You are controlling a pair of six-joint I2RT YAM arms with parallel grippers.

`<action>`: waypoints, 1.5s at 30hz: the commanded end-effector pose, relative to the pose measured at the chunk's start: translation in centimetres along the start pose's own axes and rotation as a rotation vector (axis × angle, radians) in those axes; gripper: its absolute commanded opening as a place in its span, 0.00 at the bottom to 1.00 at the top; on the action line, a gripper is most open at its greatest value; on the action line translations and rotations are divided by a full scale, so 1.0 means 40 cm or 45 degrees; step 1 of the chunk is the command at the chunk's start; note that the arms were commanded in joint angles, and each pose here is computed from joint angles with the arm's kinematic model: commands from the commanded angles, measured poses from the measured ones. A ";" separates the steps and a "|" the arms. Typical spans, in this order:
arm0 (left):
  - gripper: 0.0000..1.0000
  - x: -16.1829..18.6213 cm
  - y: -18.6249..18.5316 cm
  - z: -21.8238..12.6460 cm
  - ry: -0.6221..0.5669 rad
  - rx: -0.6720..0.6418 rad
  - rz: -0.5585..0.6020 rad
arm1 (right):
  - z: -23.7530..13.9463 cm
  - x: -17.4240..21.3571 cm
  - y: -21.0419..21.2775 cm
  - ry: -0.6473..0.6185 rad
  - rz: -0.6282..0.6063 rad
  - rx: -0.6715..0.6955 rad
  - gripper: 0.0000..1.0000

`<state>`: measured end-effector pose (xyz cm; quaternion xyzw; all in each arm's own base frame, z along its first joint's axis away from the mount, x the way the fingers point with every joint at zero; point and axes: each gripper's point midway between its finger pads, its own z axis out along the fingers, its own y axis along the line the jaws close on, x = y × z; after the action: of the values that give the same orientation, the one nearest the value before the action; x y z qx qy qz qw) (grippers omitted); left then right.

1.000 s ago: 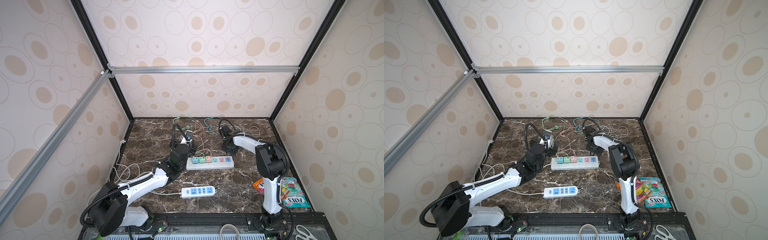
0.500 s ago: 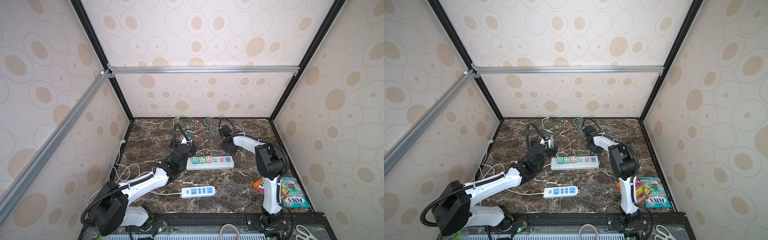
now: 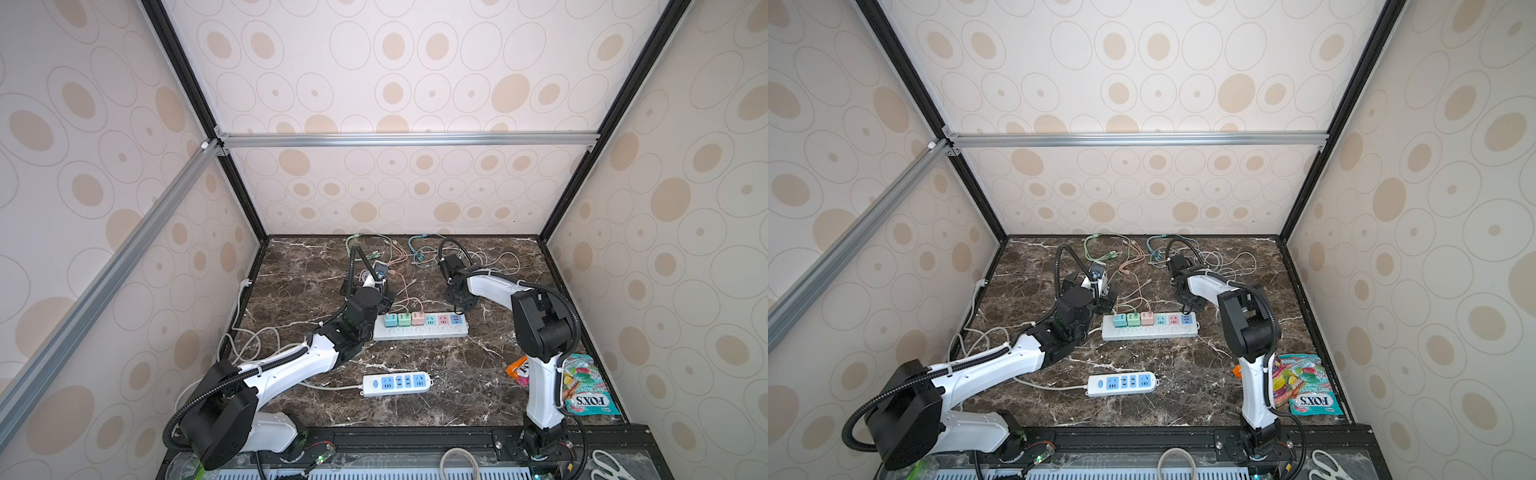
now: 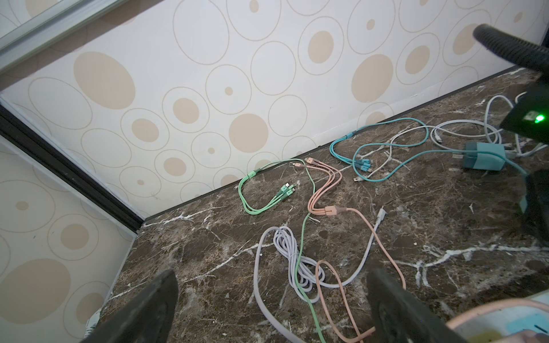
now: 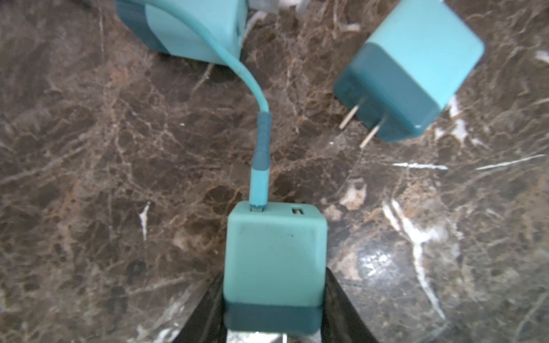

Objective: Insert the plug
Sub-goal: 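Close the right gripper on the teal charger with attached cable, then lift the teal charger with the right gripper toward the left gripper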

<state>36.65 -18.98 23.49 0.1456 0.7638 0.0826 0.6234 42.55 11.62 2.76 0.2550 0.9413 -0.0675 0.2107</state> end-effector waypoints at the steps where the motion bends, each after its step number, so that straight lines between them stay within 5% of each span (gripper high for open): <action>1: 0.98 -0.047 0.010 0.004 -0.038 -0.010 -0.055 | -0.049 -0.029 -0.029 -0.098 -0.037 0.007 0.25; 5: 0.98 -0.053 0.005 0.004 -0.044 0.008 -0.065 | -0.102 -0.050 -0.022 -0.173 -0.105 -0.101 0.00; 28: 0.98 -0.143 -0.034 0.001 -0.084 0.270 -0.315 | -0.393 -0.074 0.070 -0.679 -0.662 -0.691 0.00; 39: 0.98 -0.162 -0.020 -0.004 -0.068 0.480 -0.490 | -0.512 -0.018 0.131 -1.038 -1.228 -0.730 0.00; 45: 0.98 -0.142 -0.063 -0.002 0.002 0.653 -0.486 | -0.554 0.068 0.184 -1.215 -1.561 -0.892 0.00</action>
<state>37.78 -21.93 27.14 0.1362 0.7745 -0.1868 0.5888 37.22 22.05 19.09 -0.3524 0.7684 0.0205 0.5338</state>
